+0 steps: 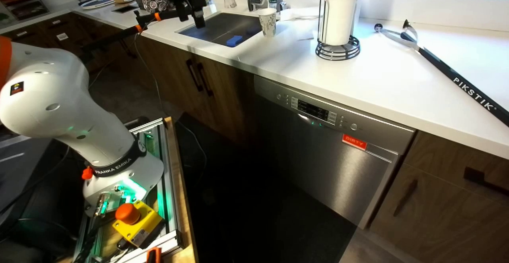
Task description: Slide the label on the dishwasher to the left
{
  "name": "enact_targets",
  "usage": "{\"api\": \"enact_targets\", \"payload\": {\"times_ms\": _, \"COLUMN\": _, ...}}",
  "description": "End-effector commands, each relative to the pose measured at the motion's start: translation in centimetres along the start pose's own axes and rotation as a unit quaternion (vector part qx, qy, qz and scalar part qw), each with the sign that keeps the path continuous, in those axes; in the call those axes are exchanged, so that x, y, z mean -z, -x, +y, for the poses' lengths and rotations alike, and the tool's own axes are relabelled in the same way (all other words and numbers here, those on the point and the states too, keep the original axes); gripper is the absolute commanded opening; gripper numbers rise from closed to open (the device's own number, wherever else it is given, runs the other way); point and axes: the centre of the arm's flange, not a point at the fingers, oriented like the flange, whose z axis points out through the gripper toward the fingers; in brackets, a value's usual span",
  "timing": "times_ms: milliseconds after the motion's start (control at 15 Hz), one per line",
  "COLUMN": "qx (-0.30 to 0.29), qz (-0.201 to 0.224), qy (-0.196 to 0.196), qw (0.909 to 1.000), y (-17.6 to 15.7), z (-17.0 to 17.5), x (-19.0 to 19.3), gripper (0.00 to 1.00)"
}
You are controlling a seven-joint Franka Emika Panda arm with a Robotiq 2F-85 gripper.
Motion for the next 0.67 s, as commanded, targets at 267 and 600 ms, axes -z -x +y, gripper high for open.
{"api": "enact_targets", "payload": {"times_ms": 267, "qx": -0.034, "qz": 0.024, "qy": -0.015, "qw": 0.9990, "y": 1.8, "z": 7.8, "x": -6.4, "gripper": 1.00}}
{"api": "enact_targets", "payload": {"times_ms": 600, "qx": -0.033, "qz": 0.035, "qy": -0.019, "qw": 0.9987, "y": 1.9, "z": 9.5, "x": -8.4, "gripper": 1.00}}
